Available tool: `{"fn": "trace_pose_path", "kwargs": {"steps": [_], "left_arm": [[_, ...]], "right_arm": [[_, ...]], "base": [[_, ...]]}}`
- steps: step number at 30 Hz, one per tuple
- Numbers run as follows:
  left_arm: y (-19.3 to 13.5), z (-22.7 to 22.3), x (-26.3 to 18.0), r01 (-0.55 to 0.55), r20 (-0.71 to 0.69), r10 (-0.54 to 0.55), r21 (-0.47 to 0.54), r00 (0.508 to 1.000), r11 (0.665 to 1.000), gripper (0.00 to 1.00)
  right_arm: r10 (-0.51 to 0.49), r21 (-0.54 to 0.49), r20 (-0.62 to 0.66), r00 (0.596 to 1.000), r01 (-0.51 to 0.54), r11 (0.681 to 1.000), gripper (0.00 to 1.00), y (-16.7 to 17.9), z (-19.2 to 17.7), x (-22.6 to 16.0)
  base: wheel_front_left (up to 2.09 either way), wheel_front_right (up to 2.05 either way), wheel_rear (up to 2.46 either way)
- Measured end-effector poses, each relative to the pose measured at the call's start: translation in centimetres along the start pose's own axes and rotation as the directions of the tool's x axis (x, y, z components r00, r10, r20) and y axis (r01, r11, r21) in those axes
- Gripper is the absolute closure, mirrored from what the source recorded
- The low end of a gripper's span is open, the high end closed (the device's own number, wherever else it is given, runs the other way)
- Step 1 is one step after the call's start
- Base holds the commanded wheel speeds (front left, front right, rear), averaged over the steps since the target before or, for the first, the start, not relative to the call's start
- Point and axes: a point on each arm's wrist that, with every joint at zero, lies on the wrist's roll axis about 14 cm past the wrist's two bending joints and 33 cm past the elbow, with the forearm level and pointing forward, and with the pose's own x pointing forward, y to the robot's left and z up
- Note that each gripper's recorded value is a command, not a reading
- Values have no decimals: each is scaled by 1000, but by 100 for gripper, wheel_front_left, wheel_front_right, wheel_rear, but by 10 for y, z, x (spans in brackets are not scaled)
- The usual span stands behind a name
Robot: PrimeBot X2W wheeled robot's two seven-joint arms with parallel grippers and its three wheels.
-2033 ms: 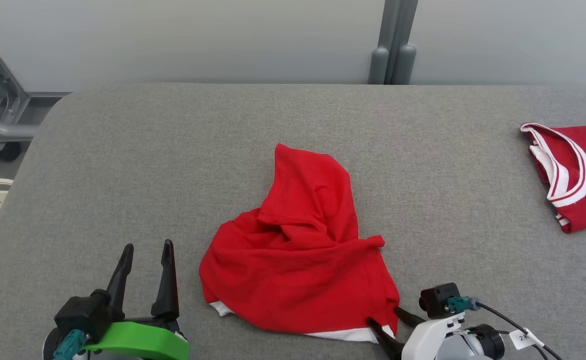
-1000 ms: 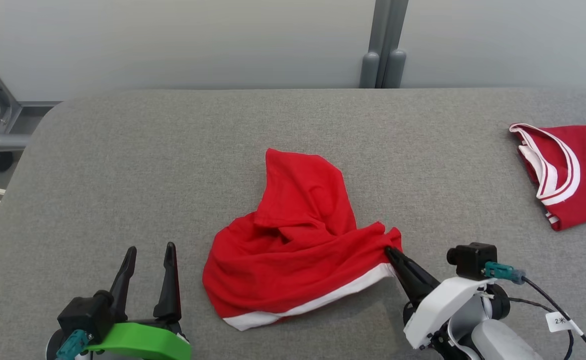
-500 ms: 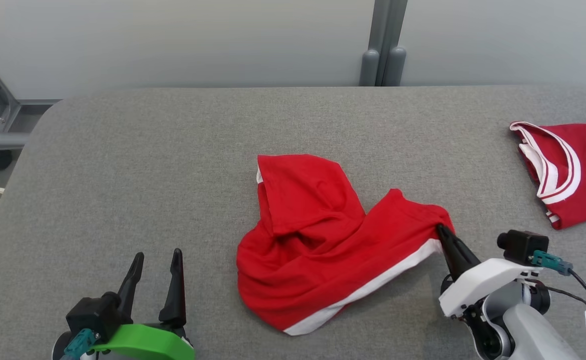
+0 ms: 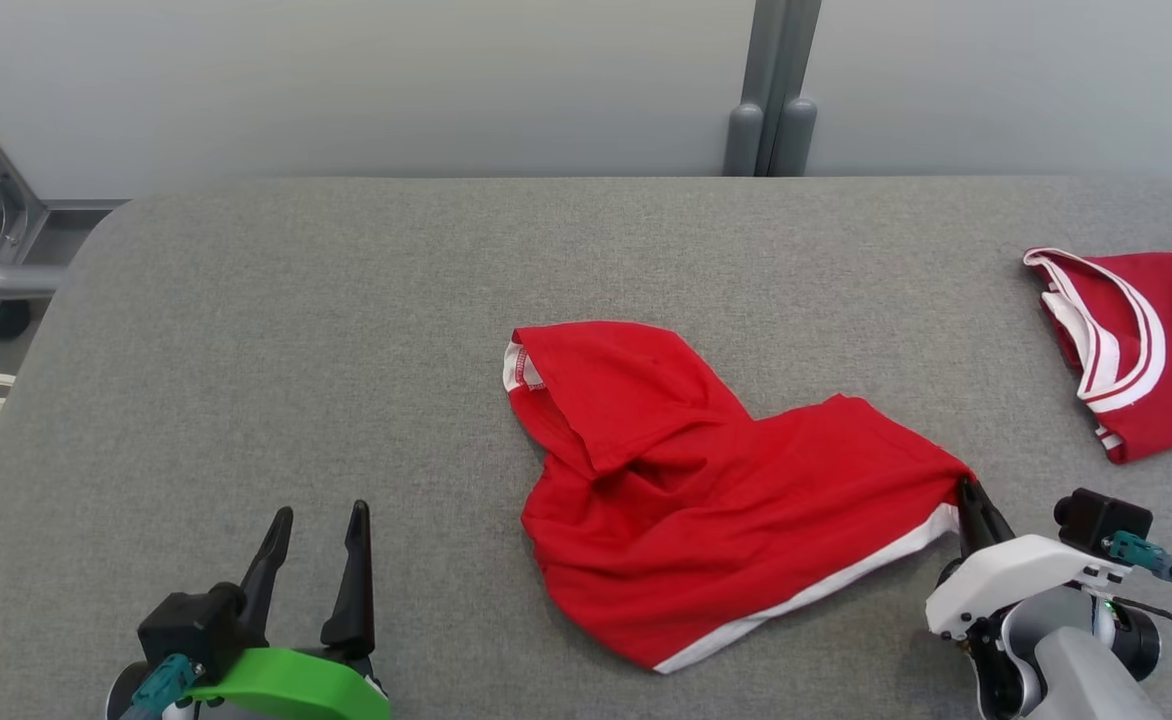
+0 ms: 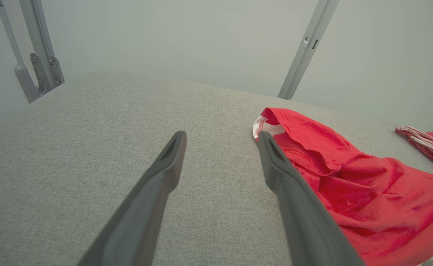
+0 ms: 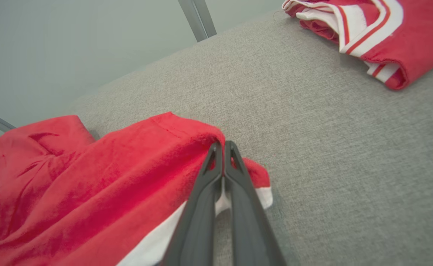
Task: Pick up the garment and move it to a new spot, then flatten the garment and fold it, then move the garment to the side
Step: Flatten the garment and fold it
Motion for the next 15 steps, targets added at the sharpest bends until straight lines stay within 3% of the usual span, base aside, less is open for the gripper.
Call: {"fn": "trace_pose_path", "kwargs": {"steps": [4,5,6,7,15], "left_arm": [[0,1,0,5,0,-5,4,1000,1000,0],[-1,1,1,7,0,-7,4,1000,1000,0],[-2,1,1,9,0,-9,4,1000,1000,0],[-3,1,1,10,1,-10,5,1000,1000,0],[-7,0,2,23,-3,-23,-1,1000,1000,0]], "right_arm": [[-4,-36,-13,1000,4,999,100,0,-5,-1],[3,-47,-17,1000,-4,999,82,2,-5,0],[8,-51,-17,1000,-9,999,24,4,-5,0],[9,-52,-19,1000,-10,999,0,5,-6,0],[-30,-89,22,999,32,996,0,-9,5,-2]], "base": [[0,0,0],[0,0,0],[0,0,0],[0,0,0],[0,0,0]]}}
